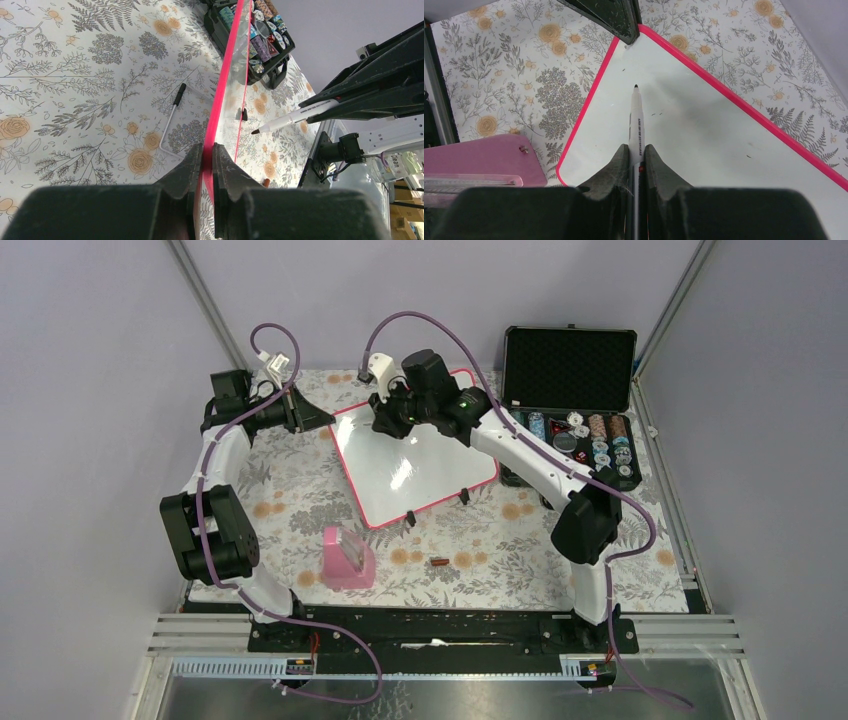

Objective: Write a sentence on the whiteboard

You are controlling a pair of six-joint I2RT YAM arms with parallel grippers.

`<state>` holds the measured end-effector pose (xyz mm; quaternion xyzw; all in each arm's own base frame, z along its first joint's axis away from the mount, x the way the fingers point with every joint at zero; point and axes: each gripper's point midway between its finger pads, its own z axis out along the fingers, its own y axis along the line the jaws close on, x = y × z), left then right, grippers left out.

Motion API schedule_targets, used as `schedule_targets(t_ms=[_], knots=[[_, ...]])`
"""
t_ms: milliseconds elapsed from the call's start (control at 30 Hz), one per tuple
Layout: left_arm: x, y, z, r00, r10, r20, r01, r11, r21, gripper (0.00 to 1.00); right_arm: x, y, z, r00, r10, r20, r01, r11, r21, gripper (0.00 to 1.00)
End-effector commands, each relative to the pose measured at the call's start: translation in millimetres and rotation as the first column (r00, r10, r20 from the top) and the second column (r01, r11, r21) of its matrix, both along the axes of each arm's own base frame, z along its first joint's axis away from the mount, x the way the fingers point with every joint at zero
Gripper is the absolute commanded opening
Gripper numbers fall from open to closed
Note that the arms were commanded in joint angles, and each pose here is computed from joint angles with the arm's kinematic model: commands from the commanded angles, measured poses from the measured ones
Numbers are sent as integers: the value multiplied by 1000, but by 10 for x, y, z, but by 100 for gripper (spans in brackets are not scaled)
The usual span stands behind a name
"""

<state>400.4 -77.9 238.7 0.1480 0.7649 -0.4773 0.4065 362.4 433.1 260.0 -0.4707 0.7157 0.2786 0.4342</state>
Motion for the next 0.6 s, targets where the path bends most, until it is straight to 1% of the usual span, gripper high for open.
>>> schedule_targets(t_ms=[0,567], knots=[[16,-72,135,997,-23,74,21,999,26,0,62,63,177,999,-12,49,11,1000,25,0],[12,-90,138,996,-25,83,22,999,35,0,115,20,5,998,-34,47,35,999,-22,0]])
